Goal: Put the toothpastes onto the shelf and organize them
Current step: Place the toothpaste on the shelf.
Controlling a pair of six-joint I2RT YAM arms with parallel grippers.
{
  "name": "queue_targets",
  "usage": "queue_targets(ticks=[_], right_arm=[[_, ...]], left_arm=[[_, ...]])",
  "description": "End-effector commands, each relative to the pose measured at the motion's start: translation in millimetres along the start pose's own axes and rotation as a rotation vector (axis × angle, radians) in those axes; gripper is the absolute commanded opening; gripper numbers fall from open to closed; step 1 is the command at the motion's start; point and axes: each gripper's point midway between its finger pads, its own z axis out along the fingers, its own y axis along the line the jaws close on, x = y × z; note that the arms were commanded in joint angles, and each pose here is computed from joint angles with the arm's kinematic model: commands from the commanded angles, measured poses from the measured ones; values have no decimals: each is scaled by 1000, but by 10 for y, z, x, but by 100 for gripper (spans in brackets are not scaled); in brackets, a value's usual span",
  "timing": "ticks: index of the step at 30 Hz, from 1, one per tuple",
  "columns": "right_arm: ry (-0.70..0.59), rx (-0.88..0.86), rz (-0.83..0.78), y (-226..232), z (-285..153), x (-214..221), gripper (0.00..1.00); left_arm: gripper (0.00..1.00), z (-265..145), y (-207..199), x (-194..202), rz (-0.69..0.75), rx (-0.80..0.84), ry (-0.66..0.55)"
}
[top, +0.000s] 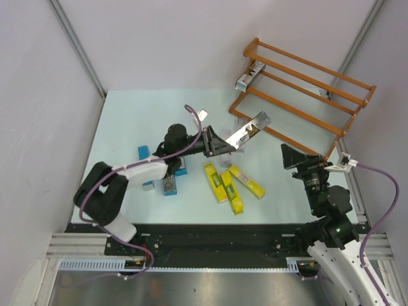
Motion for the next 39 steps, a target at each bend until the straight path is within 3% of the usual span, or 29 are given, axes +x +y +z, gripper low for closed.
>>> queue_targets(ticks=[1, 12, 22, 34, 39], right_arm=[[-32, -26, -24, 139, -4, -157, 100], [20, 29, -107, 82, 105, -104, 100], [223, -40, -213, 219, 591, 135, 97], [299, -46, -217, -39, 1165, 83, 87], [333, -51, -216, -104, 1325, 172, 77]], left_arm=[[32, 251, -202, -312, 43, 118, -27], [32, 989, 31, -807, -40, 181, -62], [33, 1501, 190, -1230, -95, 173, -146], [35, 1970, 456, -1666, -157, 129, -234], [35, 1962, 567, -1845, -190, 87, -262]])
